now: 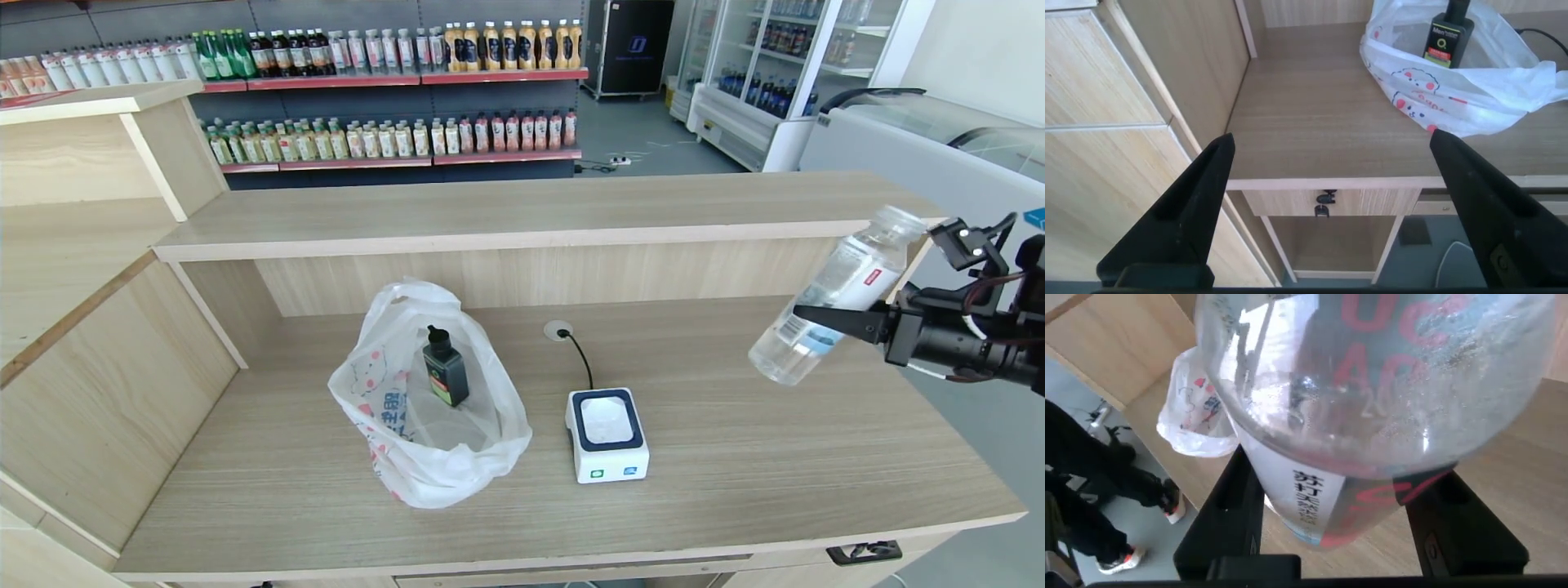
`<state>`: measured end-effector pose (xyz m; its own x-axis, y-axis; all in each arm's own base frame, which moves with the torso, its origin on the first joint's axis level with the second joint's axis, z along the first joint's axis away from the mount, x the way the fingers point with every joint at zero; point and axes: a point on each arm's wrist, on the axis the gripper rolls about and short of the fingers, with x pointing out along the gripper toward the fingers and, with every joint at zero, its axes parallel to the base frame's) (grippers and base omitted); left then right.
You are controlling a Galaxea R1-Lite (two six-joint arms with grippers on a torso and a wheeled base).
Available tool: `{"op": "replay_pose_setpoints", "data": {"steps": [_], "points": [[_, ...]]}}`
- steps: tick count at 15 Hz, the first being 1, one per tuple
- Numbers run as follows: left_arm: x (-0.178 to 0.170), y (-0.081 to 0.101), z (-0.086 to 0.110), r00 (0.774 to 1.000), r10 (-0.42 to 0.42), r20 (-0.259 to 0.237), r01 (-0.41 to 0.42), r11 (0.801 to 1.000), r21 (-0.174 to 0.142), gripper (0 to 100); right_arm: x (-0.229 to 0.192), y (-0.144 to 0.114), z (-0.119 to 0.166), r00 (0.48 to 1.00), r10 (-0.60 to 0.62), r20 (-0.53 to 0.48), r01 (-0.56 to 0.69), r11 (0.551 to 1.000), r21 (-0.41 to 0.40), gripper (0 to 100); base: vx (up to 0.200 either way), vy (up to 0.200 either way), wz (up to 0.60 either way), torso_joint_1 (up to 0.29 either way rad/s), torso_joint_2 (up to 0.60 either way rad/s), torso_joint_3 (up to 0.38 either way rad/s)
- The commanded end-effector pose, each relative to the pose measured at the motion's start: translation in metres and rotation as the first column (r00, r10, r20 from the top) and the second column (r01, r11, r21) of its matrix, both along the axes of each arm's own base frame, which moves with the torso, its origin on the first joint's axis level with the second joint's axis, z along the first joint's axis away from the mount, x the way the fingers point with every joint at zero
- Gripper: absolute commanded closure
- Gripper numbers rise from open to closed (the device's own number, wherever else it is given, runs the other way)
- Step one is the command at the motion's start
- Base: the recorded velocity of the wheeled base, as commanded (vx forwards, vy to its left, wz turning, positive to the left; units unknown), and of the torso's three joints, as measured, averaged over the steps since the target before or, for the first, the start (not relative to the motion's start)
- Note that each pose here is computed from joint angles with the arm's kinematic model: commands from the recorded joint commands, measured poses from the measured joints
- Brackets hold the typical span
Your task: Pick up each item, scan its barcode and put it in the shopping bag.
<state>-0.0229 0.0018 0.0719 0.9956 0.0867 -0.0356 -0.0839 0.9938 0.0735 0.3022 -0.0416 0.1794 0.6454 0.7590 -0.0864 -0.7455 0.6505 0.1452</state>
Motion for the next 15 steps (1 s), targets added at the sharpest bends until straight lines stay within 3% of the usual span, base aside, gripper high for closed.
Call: {"op": "replay_pose_setpoints", "data": {"steps": [1,7,15], "points": [[0.0,0.0,0.0,1.0,0.001,0.0,-0.001,1.0,0.0,0,-0.029,0.033,0.044,0.993,0.097,0.072,-0.1,0.994,0.036,100,0.0,0.0,0.0,0.0,0.0,0.0],[0.0,0.0,0.0,1.0,0.001,0.0,-0.001,1.0,0.0,0,-0.106,0.079,0.092,0.954,0.279,0.109,-0.292,0.946,0.14,100,0.0,0.0,0.0,0.0,0.0,0.0],[0.0,0.0,0.0,1.0,0.001,0.0,-0.001,1.0,0.0,0,-0.156,0.095,0.099,0.913,0.406,0.044,-0.407,0.892,0.199,100,0.0,0.0,0.0,0.0,0.0,0.0]]}}
